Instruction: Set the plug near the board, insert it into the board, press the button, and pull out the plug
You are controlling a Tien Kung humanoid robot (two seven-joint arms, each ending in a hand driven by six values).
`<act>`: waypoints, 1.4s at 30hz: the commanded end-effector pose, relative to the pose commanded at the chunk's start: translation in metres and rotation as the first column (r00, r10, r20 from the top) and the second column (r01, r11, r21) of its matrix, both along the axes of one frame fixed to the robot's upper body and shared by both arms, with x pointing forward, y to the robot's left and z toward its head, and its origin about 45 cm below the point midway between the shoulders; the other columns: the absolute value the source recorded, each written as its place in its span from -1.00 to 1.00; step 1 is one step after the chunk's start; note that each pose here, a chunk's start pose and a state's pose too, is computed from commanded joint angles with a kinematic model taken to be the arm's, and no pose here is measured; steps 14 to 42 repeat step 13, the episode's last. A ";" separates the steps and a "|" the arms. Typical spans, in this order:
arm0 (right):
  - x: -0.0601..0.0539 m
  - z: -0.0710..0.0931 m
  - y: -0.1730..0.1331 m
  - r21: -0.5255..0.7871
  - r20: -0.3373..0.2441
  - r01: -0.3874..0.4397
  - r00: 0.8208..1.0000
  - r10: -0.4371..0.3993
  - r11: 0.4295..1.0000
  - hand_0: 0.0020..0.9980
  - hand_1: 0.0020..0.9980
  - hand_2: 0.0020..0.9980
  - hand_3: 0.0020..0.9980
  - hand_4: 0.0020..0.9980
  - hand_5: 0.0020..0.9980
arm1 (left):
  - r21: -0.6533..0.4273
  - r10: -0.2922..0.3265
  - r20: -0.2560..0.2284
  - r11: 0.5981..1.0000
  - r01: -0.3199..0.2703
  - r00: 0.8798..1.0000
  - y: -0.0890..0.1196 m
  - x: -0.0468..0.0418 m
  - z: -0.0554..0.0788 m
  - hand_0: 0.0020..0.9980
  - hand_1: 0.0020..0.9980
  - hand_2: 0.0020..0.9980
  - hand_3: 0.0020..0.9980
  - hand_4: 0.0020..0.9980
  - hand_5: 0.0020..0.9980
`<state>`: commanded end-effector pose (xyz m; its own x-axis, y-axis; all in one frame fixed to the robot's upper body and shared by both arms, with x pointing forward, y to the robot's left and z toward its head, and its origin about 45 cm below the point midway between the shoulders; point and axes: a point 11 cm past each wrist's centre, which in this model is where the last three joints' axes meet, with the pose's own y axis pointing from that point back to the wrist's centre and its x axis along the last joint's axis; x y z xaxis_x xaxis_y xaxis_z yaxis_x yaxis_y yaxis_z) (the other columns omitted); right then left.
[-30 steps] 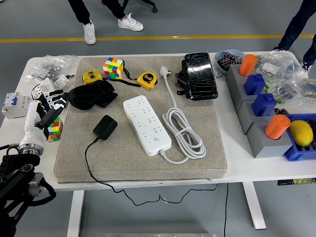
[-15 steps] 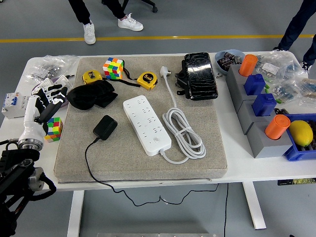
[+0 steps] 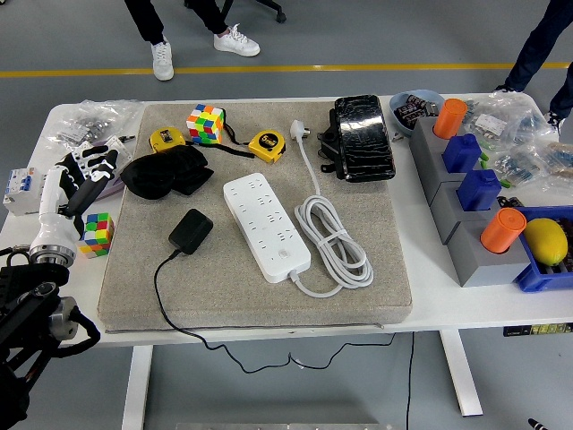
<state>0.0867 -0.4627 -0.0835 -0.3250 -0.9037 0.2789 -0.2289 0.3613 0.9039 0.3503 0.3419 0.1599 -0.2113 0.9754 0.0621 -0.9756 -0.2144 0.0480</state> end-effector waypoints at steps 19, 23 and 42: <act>0.000 0.001 -0.004 -0.037 -0.045 -0.061 0.997 0.059 0.997 0.14 0.29 0.23 0.09 0.86 -0.02 | -0.003 -0.003 -0.006 1.000 0.003 1.000 -0.002 -0.0017 -0.003 0.20 0.24 0.23 0.22 0.64 -0.18; 0.000 0.001 -0.004 -0.037 -0.045 -0.061 0.997 0.059 0.997 0.14 0.29 0.23 0.09 0.86 -0.02 | -0.003 -0.003 -0.006 1.000 0.003 1.000 -0.002 -0.0017 -0.003 0.20 0.24 0.23 0.22 0.64 -0.18; 0.000 0.001 -0.004 -0.037 -0.045 -0.061 0.997 0.059 0.997 0.14 0.29 0.23 0.09 0.86 -0.02 | -0.003 -0.003 -0.006 1.000 0.003 1.000 -0.002 -0.0017 -0.003 0.20 0.24 0.23 0.22 0.64 -0.18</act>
